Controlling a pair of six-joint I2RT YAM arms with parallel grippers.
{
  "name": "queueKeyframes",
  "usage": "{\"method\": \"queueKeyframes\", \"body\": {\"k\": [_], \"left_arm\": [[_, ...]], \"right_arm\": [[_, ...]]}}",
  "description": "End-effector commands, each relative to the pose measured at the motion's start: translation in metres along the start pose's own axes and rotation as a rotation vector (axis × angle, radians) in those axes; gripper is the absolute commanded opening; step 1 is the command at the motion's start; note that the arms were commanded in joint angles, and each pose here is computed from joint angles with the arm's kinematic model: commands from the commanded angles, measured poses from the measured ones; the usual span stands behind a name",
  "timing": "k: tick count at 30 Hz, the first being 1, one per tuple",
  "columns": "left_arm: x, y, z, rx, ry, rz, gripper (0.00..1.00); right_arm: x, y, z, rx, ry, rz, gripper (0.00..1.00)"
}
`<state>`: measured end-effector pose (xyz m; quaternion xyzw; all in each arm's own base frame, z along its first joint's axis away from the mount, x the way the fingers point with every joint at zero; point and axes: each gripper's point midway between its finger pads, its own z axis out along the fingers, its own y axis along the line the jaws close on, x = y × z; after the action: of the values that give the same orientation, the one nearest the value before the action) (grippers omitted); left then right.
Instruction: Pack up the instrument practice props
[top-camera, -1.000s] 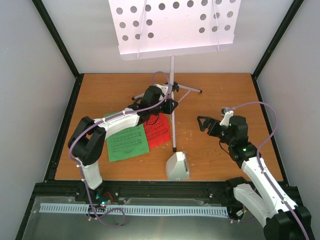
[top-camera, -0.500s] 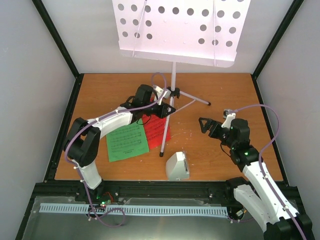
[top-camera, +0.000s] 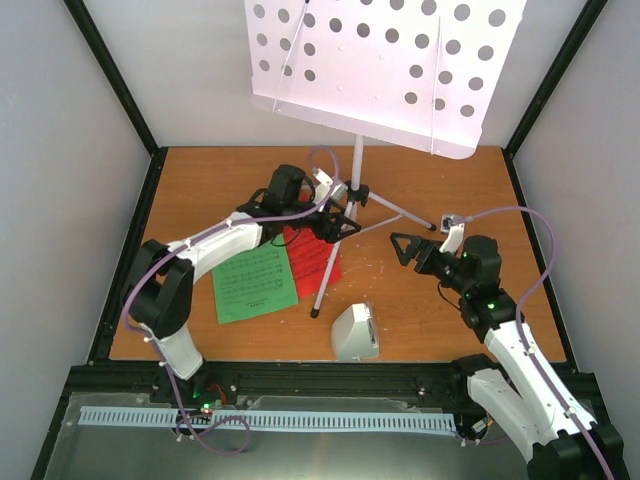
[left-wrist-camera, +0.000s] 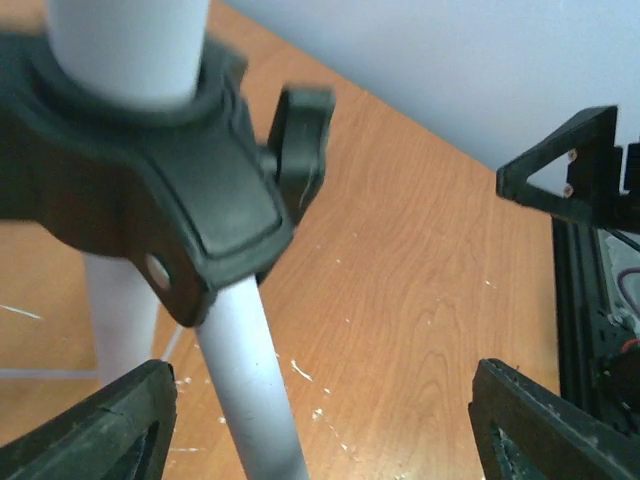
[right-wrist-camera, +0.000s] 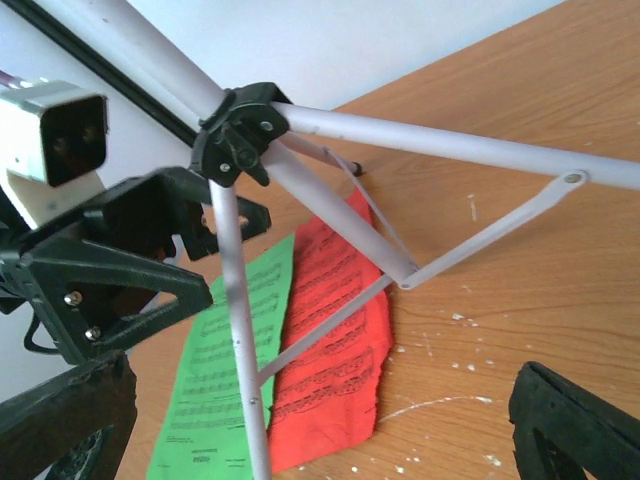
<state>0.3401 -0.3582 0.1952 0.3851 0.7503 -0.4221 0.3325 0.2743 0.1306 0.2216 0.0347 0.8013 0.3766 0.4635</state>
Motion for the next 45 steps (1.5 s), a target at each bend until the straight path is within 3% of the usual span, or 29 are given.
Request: {"method": "queueKeyframes", "body": {"k": [1, 4, 7, 11, 16, 19, 23, 28, 45], "left_arm": [[-0.052, -0.011, -0.034, -0.085, -0.14, 0.086, 0.83], [-0.073, 0.002, -0.066, -0.209, -0.191, -0.064, 0.87], [-0.089, -0.011, -0.108, -0.191, -0.282, -0.145, 0.99], [-0.093, -0.019, -0.155, -0.139, -0.326, -0.196, 0.99], [-0.077, 0.009, -0.208, -0.184, -0.348, -0.268, 1.0], [-0.077, 0.027, -0.241, -0.289, -0.404, -0.265, 0.99], [-0.072, 0.047, -0.27, -0.551, -0.452, -0.182, 1.0], [-0.049, 0.062, -0.275, -0.675, -0.429, -0.164, 0.99], [-0.03, 0.064, -0.268, -0.672, -0.421, -0.159, 1.0]], "right_arm": [[-0.013, 0.022, 0.005, -0.115, -0.014, 0.003, 1.0], [-0.017, 0.037, 0.013, -0.199, 0.011, 0.005, 0.95], [-0.024, 0.042, 0.023, -0.231, 0.02, 0.012, 0.88], [-0.035, 0.052, 0.038, -0.282, 0.036, -0.02, 0.78], [-0.028, 0.06, 0.072, -0.271, 0.117, -0.176, 0.64], [-0.027, 0.056, 0.092, -0.2, 0.13, -0.288, 0.52], [-0.026, 0.058, 0.11, -0.176, 0.143, -0.384, 0.41], [-0.023, 0.055, 0.122, -0.112, 0.159, -0.469, 0.3], [-0.033, 0.056, 0.127, -0.081, 0.098, -0.61, 0.24]]}}
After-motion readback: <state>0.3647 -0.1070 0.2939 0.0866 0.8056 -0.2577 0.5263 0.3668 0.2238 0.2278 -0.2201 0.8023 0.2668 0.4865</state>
